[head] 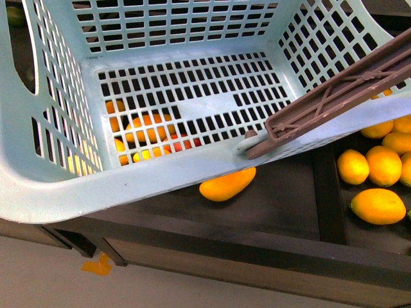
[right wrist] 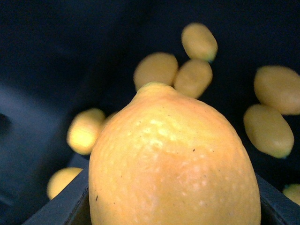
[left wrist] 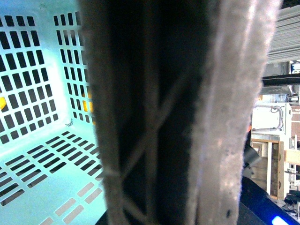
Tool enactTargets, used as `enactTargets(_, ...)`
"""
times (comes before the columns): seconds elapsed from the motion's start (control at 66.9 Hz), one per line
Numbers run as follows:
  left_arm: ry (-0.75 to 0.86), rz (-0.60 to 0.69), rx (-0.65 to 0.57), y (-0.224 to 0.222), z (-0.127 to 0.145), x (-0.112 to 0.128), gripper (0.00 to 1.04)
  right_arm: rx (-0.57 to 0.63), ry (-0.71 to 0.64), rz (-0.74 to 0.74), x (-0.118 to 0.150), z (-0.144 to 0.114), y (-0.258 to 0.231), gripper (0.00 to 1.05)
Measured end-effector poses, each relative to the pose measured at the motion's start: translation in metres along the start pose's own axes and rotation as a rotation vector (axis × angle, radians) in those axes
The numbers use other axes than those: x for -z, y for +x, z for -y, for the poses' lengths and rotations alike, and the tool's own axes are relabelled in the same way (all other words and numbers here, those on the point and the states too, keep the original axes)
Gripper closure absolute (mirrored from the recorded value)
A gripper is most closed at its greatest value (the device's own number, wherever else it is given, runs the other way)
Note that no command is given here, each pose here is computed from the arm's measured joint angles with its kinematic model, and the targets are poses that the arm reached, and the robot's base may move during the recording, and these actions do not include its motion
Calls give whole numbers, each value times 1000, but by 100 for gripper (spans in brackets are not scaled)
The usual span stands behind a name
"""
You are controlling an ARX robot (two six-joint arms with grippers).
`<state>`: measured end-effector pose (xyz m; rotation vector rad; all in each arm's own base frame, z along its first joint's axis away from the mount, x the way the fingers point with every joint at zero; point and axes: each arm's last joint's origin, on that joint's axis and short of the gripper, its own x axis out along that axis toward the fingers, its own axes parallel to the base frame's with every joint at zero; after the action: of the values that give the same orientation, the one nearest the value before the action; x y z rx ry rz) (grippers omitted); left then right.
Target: Pick lemon and mango into basket
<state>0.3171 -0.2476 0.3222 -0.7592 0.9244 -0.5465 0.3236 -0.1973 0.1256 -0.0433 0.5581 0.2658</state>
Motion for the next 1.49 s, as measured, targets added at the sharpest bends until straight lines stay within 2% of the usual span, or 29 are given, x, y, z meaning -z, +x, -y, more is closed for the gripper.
enactTargets(0.164,0,-1,1,0,0,0,90,-28,-16,128,-43,-52,-43,44)
enactTargets(0.224,0,-2,2,0,0,0,90,-32,-41,196,-67,-87,-60,44)
enactTargets(0.299,0,-1,1,0,0,0,90,-45,-39,240,-82,-118,-69,44)
enactTargets(0.478,0,-1,0,0,0,0,90,-91,-47,293,-103,-175,-73,44)
enactTargets(0.747,0,0,0,0,0,0,90,-89,-76,261,-108,-231,-45,44)
enactTargets(1.016,0,1,-1,0,0,0,90,-35,-100,218,-109,-263,-15,43)
enactTargets(1.24,0,-1,1,0,0,0,90,8,-49,245,-111,-268,-8,7)
enactTargets(1.345,0,-4,1,0,0,0,90,67,4,302,-118,-259,-18,9)
enactTargets(1.434,0,-1,-1,0,0,0,90,166,121,392,-118,-237,-41,9)
enactTargets(1.494,-1,4,-4,0,-1,0,90,221,124,478,-113,-226,-53,16)
